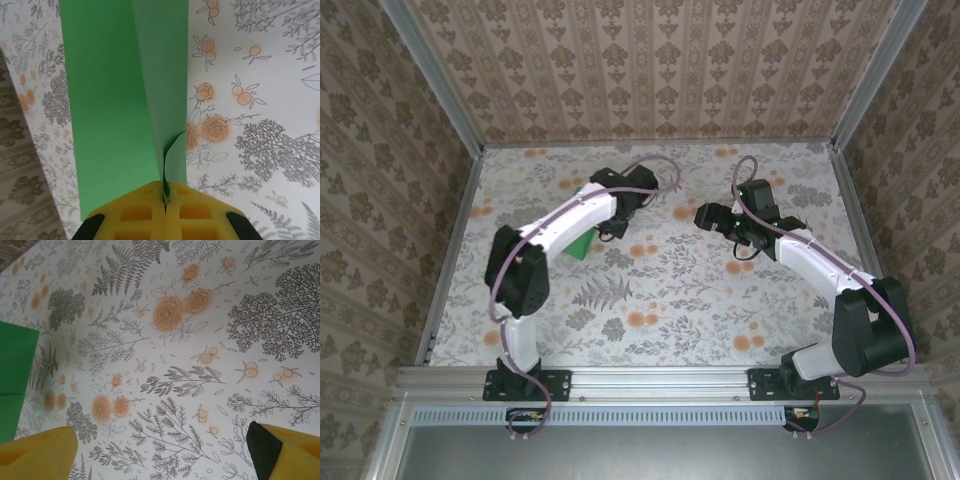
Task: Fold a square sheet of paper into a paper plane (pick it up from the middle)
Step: Turn over the square sheet of paper at the center of the table, then move the square sheet of paper to the center of the table, then third fold the triangle at the center of the table.
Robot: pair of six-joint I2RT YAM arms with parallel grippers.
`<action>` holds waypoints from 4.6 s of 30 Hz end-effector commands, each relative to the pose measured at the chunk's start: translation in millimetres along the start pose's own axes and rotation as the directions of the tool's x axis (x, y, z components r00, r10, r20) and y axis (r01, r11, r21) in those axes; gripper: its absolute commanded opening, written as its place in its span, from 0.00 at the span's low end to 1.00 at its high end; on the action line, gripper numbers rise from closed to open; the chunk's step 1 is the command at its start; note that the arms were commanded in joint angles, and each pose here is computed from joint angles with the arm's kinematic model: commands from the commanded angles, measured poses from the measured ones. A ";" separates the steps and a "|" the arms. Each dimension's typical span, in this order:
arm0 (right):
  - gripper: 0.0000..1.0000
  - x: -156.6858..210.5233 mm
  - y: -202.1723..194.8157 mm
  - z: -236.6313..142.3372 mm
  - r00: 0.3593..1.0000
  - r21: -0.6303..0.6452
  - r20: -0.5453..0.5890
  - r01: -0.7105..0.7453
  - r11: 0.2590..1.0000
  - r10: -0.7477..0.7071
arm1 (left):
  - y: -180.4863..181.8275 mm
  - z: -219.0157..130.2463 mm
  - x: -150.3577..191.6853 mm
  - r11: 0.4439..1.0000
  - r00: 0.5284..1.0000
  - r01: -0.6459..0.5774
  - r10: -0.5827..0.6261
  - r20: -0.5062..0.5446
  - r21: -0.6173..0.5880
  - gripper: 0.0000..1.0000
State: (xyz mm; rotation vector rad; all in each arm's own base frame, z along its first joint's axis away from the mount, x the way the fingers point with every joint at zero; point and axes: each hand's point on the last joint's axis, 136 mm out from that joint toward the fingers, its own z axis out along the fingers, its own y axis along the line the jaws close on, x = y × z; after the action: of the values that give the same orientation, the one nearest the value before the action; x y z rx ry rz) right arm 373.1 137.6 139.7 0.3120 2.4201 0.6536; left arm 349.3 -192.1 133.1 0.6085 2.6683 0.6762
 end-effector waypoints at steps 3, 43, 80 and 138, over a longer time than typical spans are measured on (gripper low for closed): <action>0.91 -0.1 -16.8 -6.5 1.000 0.073 0.015 -0.006 0.997 0.005 | -27.3 18.0 1.5 0.993 0.997 -0.065 0.060 -0.053 -0.098 0.03; 0.81 -1.2 -15.2 8.6 0.993 0.027 -0.073 -0.089 0.996 0.091 | -67.1 -95.7 -78.2 0.389 0.891 0.103 -0.445 0.089 0.916 0.75; 0.41 167.1 156.1 153.3 0.793 -0.017 -0.519 0.364 0.931 -0.319 | 92.8 59.0 67.5 0.349 0.557 0.715 -0.808 -0.193 0.606 1.00; 0.63 132.2 26.7 52.0 0.859 -0.156 -0.512 -0.091 0.984 -0.002 | -129.7 16.1 -37.2 0.280 0.881 0.371 -0.409 -0.240 0.885 0.26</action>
State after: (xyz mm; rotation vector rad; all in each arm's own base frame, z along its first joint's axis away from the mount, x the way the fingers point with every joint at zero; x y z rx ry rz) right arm 307.3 222.0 53.0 0.1255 2.8254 1.0031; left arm 339.9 -301.0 60.6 0.1165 2.7632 -1.0678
